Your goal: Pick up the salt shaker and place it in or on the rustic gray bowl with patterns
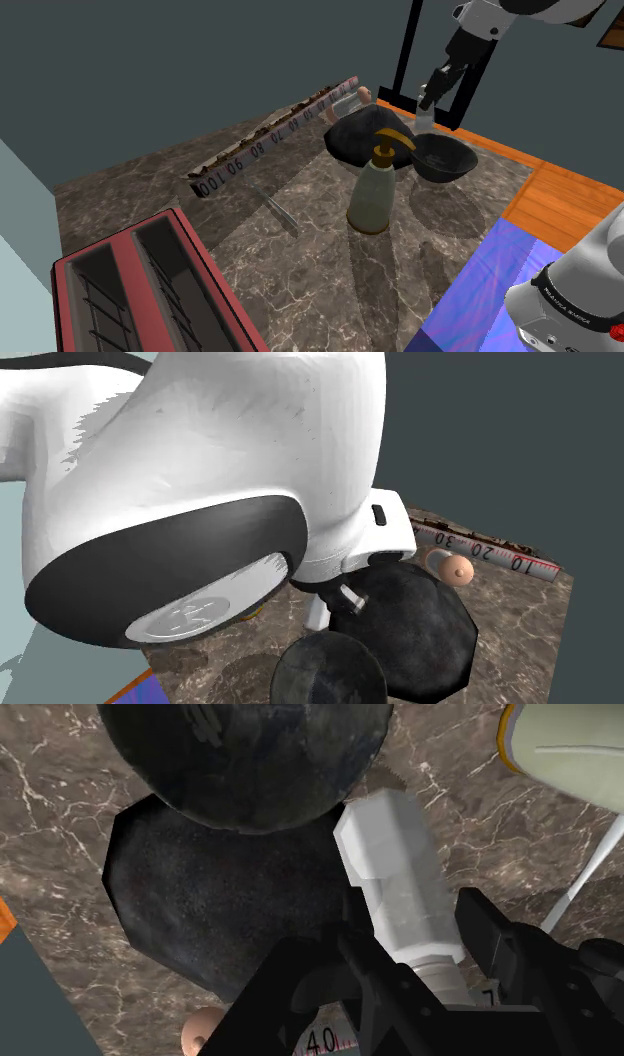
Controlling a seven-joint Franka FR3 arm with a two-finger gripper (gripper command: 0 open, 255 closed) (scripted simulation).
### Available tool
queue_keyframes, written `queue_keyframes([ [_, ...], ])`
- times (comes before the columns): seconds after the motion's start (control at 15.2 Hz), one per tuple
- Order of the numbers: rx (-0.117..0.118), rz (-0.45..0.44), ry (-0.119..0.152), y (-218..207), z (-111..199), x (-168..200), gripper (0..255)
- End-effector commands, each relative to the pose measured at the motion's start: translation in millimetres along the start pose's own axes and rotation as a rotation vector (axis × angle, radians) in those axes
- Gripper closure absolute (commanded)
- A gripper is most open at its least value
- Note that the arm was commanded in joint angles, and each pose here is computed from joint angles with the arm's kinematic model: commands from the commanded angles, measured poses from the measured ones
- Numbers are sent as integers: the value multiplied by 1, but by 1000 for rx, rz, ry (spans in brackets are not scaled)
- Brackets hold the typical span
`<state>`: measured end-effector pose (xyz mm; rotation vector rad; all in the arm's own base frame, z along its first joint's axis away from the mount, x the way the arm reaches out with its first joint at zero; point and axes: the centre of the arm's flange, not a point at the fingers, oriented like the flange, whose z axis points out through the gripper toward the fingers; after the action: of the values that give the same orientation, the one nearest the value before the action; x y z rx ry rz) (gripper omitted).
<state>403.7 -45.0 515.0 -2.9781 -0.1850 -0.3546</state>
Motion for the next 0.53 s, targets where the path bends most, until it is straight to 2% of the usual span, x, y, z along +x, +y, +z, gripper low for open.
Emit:
queue_keyframes([
  [0.0, 1, -1, 0, 19, -10, -18, 255],
  [0.33, 1, -1, 0, 68, -30, -62, 255],
  [0.46, 1, -1, 0, 69, -20, -64, 255],
])
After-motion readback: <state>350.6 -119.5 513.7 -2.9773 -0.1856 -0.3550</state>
